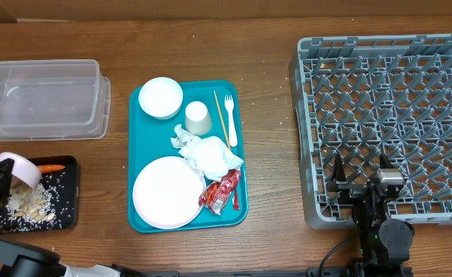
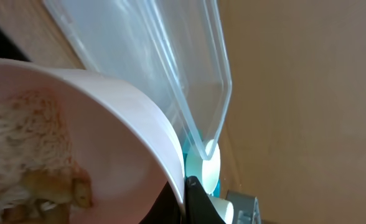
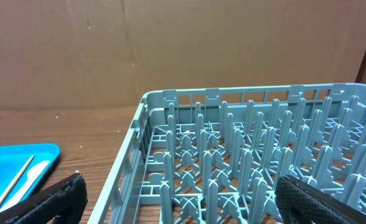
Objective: Sort waste into correct bins and load items into the dishwasher
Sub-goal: 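Tip the pink bowl over the black tray to pour out rice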
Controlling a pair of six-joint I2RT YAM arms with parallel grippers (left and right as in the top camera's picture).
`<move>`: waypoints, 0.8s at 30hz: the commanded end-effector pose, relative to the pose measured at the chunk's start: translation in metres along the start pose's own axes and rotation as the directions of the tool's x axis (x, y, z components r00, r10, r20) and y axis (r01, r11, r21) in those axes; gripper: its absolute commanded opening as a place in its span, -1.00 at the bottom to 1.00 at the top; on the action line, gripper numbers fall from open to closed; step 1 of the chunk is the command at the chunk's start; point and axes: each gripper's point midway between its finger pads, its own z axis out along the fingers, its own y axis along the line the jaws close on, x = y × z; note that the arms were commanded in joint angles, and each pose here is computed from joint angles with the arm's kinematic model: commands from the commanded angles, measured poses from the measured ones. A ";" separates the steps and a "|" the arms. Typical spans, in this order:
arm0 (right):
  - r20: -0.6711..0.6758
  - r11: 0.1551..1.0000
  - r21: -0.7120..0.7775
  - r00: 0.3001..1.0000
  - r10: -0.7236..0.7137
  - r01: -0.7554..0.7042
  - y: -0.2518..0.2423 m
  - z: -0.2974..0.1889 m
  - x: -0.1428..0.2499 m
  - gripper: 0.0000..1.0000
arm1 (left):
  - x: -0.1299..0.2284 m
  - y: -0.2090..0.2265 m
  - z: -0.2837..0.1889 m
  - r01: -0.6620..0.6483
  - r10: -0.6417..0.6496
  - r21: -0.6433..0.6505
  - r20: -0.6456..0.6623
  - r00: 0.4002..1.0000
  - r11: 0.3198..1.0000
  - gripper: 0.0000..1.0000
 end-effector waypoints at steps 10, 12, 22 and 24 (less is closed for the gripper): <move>0.003 1.000 -0.009 1.000 -0.004 0.004 0.002 0.000 0.002 1.00 | 0.001 -0.029 -0.003 -0.162 0.161 0.184 0.022 0.987 0.970 -0.92; 0.003 1.000 -0.009 1.000 -0.004 0.004 0.002 0.000 0.002 1.00 | 0.003 0.001 0.000 -0.055 0.055 0.014 -0.007 0.998 0.998 -0.92; 0.003 1.000 -0.009 1.000 -0.004 0.004 0.002 0.000 0.002 1.00 | 0.002 -0.014 0.000 -0.106 0.106 0.098 0.000 0.994 0.990 -0.92; 0.003 1.000 -0.009 1.000 -0.004 0.004 0.002 0.000 0.002 1.00 | -0.003 -0.050 -0.006 -0.180 0.176 0.299 0.041 0.984 0.937 -0.92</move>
